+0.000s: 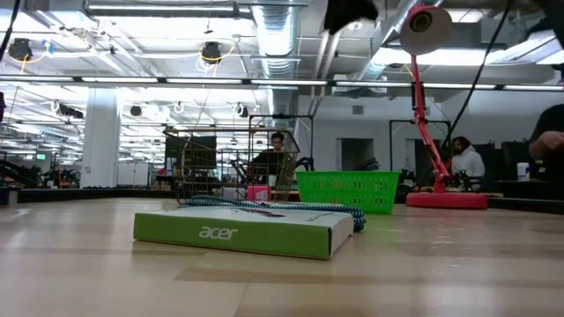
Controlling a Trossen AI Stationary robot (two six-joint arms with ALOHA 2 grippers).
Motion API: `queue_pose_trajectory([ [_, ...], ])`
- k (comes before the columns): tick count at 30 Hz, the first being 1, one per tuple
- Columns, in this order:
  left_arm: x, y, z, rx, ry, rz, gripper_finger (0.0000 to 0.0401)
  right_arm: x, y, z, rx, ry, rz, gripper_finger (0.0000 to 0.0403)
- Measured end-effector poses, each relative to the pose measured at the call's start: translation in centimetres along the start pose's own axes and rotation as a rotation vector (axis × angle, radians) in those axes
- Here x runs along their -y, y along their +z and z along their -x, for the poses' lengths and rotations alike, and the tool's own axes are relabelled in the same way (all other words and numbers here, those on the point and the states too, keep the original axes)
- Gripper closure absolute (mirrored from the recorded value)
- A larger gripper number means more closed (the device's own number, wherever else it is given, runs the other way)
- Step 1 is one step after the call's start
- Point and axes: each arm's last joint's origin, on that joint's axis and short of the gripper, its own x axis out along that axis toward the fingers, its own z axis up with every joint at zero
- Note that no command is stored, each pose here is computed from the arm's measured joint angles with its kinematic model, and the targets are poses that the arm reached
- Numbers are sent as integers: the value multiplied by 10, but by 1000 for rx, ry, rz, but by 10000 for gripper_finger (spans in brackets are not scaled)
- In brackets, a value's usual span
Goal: Pick and place items into bin
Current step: Put the blue charger cable into the orange basket
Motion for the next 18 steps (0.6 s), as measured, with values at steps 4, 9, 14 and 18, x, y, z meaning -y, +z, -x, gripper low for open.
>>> queue_pose_trajectory([
  [4,7,-3,-34,-95,-60,-14,351,-13,-11,36,89,-43,14,311],
  [9,20,-2,-79,-107,-149,-5,316,-27,-27,71,165,-45,14,311],
  [14,37,-4,-113,-90,-254,17,281,-39,-45,93,179,-56,17,311],
  [18,51,-5,-131,-82,-276,30,263,-49,-54,100,177,-84,30,311],
])
